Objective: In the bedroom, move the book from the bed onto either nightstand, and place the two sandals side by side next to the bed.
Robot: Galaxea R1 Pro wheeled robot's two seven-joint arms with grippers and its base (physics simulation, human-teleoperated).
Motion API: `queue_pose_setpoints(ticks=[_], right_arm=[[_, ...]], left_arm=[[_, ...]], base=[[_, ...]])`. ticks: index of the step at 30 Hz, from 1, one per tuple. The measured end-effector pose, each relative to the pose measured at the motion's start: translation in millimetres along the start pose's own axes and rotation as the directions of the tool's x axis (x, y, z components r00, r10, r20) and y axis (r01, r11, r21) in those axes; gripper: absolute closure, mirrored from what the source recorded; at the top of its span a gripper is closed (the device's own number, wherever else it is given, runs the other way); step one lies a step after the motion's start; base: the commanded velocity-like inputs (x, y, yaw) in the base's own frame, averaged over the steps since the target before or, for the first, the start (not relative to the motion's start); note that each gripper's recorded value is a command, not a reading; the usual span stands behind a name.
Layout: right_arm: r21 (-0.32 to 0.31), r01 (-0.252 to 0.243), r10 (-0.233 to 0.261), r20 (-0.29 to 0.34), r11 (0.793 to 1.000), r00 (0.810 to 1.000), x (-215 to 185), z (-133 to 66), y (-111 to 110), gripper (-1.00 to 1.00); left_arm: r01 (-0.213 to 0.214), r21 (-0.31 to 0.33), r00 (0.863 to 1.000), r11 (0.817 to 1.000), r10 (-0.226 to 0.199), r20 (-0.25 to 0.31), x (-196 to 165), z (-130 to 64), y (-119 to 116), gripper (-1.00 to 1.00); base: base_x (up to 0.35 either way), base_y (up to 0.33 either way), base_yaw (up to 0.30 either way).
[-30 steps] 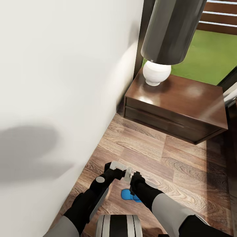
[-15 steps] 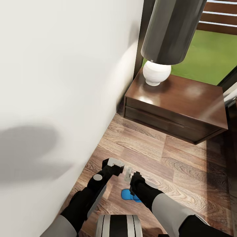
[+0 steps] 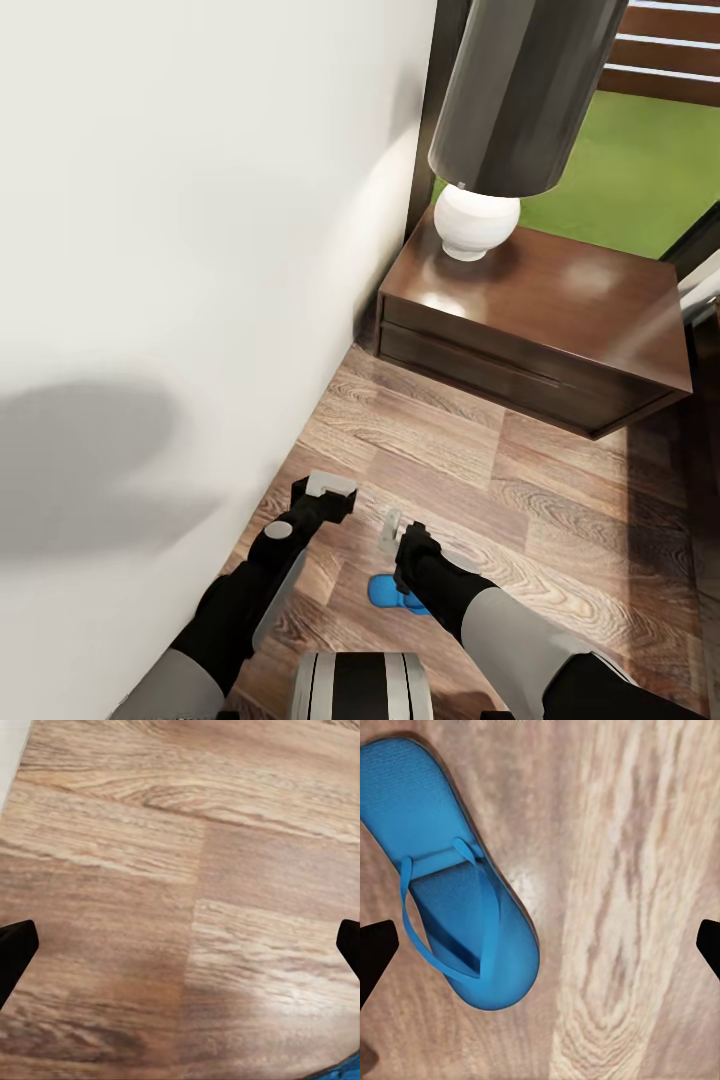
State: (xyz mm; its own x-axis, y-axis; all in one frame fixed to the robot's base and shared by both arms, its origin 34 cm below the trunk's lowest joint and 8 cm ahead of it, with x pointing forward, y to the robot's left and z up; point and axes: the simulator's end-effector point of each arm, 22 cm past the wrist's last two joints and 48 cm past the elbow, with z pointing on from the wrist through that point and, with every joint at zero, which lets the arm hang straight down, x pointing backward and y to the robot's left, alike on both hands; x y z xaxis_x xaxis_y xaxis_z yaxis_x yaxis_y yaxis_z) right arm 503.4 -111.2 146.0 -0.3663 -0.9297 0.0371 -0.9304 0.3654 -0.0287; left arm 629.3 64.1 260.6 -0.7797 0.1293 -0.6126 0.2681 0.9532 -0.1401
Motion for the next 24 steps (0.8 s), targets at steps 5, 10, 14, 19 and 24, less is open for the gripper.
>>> queue_pose_setpoints(ticks=[5, 10, 14, 19, 24], right_arm=[[0.0, 0.001, -0.001, 0.003, 1.0, 1.0, -1, 0.1, 0, -1.0], [-0.002, 0.002, -0.002, 0.003, 1.0, 1.0, 0, 0.5, 1, -1.0], [-0.003, 0.002, -0.002, 0.003, 1.0, 1.0, 1, 9.5, 3, -1.0], [-0.003, 0.002, -0.002, 0.002, 1.0, 1.0, 1, 20.8, 7, -1.0], [-0.006, 0.002, -0.002, -0.001, 1.0, 1.0, 3, 23.8, 9, -1.0]], left_arm=[[0.001, -0.015, 1.0, 1.0, -0.001, -0.001, 1, -0.1, 10, -1.0], [0.01, -0.031, 1.0, 0.999, -0.01, 0.0, 1, -0.3, 19, -1.0], [0.017, -0.039, 1.0, 0.999, -0.017, 0.002, 8, 5.2, 24, -1.0], [0.022, -0.045, 1.0, 0.999, -0.022, 0.004, 16, 12.1, 28, -1.0], [0.026, -0.049, 1.0, 0.998, -0.026, 0.009, 16, 13.1, 30, -1.0]], base=[[0.0, 0.0, 0.0], [0.0, 0.0, 0.0], [0.0, 0.0, 0.0], [0.0, 0.0, 0.0], [0.0, 0.0, 0.0]])
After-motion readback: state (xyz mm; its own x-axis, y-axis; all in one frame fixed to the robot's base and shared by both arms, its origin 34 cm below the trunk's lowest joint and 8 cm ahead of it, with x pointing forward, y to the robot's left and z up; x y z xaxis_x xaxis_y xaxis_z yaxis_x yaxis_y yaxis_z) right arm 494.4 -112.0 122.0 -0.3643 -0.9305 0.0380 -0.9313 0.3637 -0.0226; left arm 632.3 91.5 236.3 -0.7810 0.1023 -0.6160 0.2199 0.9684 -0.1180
